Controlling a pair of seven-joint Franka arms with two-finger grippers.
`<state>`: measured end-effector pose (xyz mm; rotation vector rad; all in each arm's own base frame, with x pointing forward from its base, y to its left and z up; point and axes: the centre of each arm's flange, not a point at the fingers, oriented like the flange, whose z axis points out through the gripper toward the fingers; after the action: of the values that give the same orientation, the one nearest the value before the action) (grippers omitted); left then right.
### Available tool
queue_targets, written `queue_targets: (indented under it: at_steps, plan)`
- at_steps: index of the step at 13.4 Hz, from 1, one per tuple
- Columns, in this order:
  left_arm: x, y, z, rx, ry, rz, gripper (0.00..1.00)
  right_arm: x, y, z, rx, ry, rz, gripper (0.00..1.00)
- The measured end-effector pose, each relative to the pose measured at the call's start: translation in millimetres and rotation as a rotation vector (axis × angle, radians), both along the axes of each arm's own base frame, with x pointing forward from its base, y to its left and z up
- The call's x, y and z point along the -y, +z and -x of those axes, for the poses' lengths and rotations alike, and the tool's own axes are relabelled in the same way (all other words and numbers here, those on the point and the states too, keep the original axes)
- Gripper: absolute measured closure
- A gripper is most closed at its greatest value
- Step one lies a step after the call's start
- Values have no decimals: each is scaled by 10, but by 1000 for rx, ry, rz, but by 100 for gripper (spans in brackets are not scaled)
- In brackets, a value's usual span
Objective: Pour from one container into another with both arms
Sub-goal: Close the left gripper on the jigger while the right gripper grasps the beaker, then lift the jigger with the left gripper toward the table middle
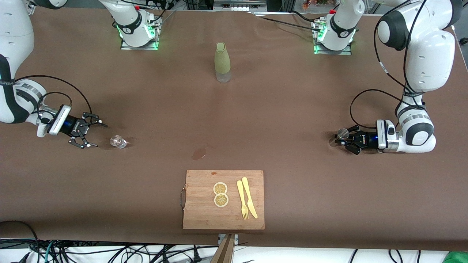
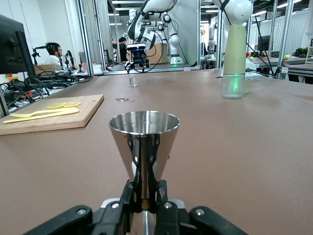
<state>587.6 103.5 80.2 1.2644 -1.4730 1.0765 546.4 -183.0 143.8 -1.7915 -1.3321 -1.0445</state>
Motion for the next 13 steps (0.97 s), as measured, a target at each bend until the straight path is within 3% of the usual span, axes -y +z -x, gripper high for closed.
queue_targets:
  at_steps: [6, 8, 13]
  plan:
    - [-3, 4, -3, 1, 0, -1, 79, -41, -204, -27, -17, 51, -76, 0]
    - [-27, 55, -41, 1, 3, -8, 79, 63, -188, -87, 8, 50, -66, 0]
    - [462, 740, -394, -4, -61, -60, 79, 141, -224, -277, 35, 75, -66, 0]
